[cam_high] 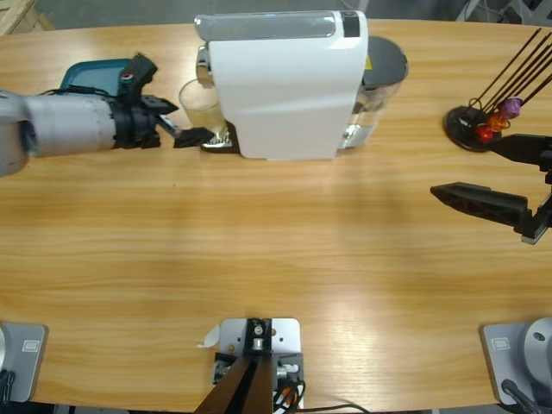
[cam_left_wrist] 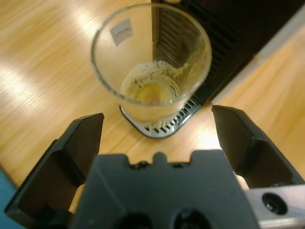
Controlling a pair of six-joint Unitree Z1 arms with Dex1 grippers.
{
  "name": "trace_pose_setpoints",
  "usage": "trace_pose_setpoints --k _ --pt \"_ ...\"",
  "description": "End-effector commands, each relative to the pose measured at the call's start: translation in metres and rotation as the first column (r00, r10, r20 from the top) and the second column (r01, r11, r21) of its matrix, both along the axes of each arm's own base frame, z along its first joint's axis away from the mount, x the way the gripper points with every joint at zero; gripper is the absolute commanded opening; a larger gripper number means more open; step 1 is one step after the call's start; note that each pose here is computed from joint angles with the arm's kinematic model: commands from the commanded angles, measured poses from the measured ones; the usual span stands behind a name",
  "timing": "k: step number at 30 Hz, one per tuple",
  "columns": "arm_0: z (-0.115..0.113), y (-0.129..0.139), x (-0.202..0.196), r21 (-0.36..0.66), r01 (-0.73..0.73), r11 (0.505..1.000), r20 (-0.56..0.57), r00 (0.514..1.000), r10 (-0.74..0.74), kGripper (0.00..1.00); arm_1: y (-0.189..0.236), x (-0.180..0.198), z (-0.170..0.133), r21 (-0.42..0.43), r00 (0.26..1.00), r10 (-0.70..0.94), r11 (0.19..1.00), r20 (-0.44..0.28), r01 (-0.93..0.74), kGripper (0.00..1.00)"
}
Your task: Pour coffee
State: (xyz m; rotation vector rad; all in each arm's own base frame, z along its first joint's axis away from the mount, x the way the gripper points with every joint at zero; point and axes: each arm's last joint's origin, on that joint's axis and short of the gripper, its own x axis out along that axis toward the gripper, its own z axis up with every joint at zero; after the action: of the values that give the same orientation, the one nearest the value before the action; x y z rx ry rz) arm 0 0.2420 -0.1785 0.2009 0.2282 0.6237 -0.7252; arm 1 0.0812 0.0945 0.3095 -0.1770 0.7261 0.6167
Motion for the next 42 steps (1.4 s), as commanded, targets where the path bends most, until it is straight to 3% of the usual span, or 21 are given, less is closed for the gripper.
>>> trace_pose_setpoints --k 1,8,10,11,12,14,15,16,19,26,34,38,42 --pt "0.037 0.029 -0.036 0.023 -0.031 0.999 -0.05 0.998 0.032 0.991 -0.002 -0.001 -0.011 -0.019 1.0 0.004 1.0 -0.022 -0.004 0.988" --pt "0.132 0.075 -0.102 0.08 -0.043 0.996 -0.156 0.986 0.055 0.981 0.0 0.002 -0.004 -0.032 1.0 0.019 0.999 -0.007 -0.019 1.0" --pt "0.141 0.087 -0.117 0.14 -0.034 0.99 -0.193 0.979 0.061 0.957 0.002 0.01 0.004 -0.043 1.0 -0.008 0.999 -0.004 0.008 0.992" --pt "0.14 0.091 -0.123 0.164 -0.028 0.986 -0.199 0.978 0.061 0.945 0.005 0.017 0.011 -0.048 1.0 -0.022 0.999 -0.003 0.022 0.874" --pt "0.141 0.095 -0.13 0.164 -0.029 0.986 -0.186 0.981 0.06 0.945 0.009 0.025 0.021 -0.053 1.0 -0.029 0.998 -0.003 0.028 0.654" --pt "0.143 0.097 -0.133 0.166 -0.034 0.986 -0.187 0.98 0.065 0.945 0.018 0.041 0.045 -0.081 1.0 -0.027 0.996 0.007 0.028 0.341" --pt "0.141 0.096 -0.132 0.173 -0.034 0.984 -0.199 0.978 0.068 0.942 0.022 0.048 0.056 -0.098 1.0 -0.02 0.995 0.017 0.022 0.092" --pt "0.14 0.095 -0.13 0.182 -0.032 0.983 -0.211 0.975 0.071 0.941 0.025 0.054 0.067 -0.119 1.0 -0.018 0.993 0.023 0.021 0.0" --pt "0.14 0.095 -0.127 0.219 -0.049 0.974 -0.23 0.968 0.1 0.941 0.027 0.067 0.086 -0.182 0.998 -0.038 0.982 0.042 0.045 0.0" --pt "0.125 0.087 -0.114 0.247 -0.092 0.965 -0.289 0.943 0.164 0.858 0.043 0.1 0.11 -0.205 1.0 0.004 0.979 -0.006 -0.005 0.0" --pt "0.085 0.076 -0.099 0.246 -0.114 0.963 -0.324 0.926 0.193 0.858 0.061 0.149 0.121 -0.201 1.0 -0.031 0.979 -0.001 0.03 0.0" --pt "0.094 0.08 -0.107 0.2 -0.096 0.975 -0.28 0.948 0.151 0.858 0.077 0.173 0.114 -0.205 1.0 0.006 0.979 -0.031 -0.012 0.0" --pt "0.112 0.093 -0.127 0.065 -0.062 0.996 -0.11 0.992 0.068 0.853 0.088 0.186 0.102 -0.203 0.996 0.033 0.978 -0.078 -0.049 0.0"
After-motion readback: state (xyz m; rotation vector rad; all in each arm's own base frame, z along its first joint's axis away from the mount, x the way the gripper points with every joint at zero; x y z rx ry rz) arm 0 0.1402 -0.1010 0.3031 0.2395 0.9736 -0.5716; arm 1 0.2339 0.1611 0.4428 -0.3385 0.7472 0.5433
